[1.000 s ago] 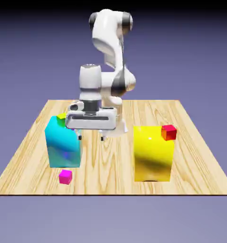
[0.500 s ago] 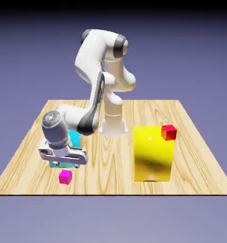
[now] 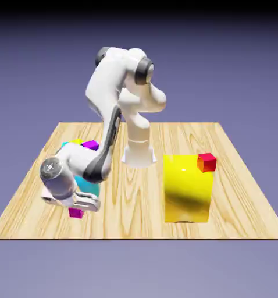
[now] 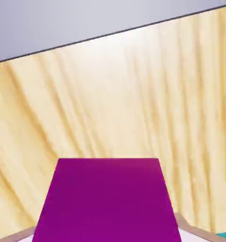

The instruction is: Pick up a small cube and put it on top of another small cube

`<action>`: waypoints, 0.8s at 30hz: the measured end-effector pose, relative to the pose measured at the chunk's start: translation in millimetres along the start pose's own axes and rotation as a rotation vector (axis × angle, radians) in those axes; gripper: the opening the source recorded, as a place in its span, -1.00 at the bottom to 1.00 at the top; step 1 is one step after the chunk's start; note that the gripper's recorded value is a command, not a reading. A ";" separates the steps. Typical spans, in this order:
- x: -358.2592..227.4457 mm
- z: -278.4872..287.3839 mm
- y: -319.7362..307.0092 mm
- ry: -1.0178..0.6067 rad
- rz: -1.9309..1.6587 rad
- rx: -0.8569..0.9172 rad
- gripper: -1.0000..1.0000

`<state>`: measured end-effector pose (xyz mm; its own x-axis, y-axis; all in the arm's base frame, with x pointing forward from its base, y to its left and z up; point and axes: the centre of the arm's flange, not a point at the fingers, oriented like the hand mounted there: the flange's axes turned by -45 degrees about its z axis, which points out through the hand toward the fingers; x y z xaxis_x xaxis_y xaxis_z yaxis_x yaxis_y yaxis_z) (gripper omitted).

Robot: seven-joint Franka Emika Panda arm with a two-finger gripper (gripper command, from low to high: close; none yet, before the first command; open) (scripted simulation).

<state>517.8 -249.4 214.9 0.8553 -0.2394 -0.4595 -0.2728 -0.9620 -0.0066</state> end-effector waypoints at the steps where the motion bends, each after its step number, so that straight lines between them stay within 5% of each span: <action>1: -10.6 -11.8 4.3 0.000 0.015 0.009 -1.00; 17: -220.5 -143.2 66.7 -0.001 0.252 0.126 -1.00; 24: -217.3 -80.4 61.0 0.000 0.255 0.128 -1.00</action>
<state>350.8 -266.6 385.8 0.7519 -0.4716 -0.4607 -0.5325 -0.8465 -0.0026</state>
